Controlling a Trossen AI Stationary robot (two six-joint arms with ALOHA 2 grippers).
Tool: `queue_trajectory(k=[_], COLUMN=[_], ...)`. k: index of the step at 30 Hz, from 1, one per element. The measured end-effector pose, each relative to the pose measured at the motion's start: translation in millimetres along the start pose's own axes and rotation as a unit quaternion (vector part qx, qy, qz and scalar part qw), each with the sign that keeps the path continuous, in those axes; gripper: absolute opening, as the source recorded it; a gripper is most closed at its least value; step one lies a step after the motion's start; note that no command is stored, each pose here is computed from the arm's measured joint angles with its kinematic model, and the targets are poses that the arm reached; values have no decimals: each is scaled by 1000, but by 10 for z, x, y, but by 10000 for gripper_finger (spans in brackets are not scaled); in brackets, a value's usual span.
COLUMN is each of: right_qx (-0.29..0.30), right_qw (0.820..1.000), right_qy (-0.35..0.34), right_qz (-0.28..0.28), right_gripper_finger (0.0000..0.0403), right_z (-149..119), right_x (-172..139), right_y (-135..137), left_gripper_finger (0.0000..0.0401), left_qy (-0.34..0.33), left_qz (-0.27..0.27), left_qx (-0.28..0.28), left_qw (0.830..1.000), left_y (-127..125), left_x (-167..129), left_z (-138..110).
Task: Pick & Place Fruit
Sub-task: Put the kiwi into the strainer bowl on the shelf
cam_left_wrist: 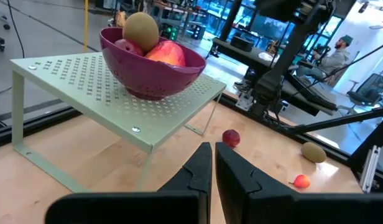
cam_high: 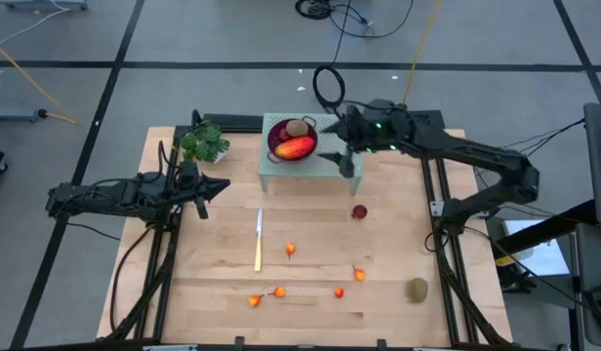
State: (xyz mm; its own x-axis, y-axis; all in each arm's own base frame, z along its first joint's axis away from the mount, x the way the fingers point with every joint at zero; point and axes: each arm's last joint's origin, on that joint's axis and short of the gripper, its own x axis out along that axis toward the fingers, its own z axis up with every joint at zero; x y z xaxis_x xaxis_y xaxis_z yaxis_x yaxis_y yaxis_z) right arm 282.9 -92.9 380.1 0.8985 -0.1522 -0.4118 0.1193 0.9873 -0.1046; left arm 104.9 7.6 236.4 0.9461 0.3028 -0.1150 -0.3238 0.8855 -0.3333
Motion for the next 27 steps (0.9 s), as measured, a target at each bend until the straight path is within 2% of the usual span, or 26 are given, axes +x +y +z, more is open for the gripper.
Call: queue_trajectory(k=[8,13,21,27], right_qx=[68,74,91,120], right_qw=[993,987,981,960], right_qy=[86,119,132,213], right_qz=[53,81,113,138], right_gripper_finger=[308,308,308,308], right_z=[-86,-134,-147,-276], right_x=[-495,-730,-898,-986], right_y=[394,611,858,1056], left_gripper_finger=[19,19,19,19], left_qy=[1,1,7,7], left_qz=[-1,-1,1,1], left_qx=[32,46,48,44], left_qw=[999,999,999,999], left_y=[-1,-1,4,4], left_x=[0,0,0,0], left_z=[-1,-1,-13,-13])
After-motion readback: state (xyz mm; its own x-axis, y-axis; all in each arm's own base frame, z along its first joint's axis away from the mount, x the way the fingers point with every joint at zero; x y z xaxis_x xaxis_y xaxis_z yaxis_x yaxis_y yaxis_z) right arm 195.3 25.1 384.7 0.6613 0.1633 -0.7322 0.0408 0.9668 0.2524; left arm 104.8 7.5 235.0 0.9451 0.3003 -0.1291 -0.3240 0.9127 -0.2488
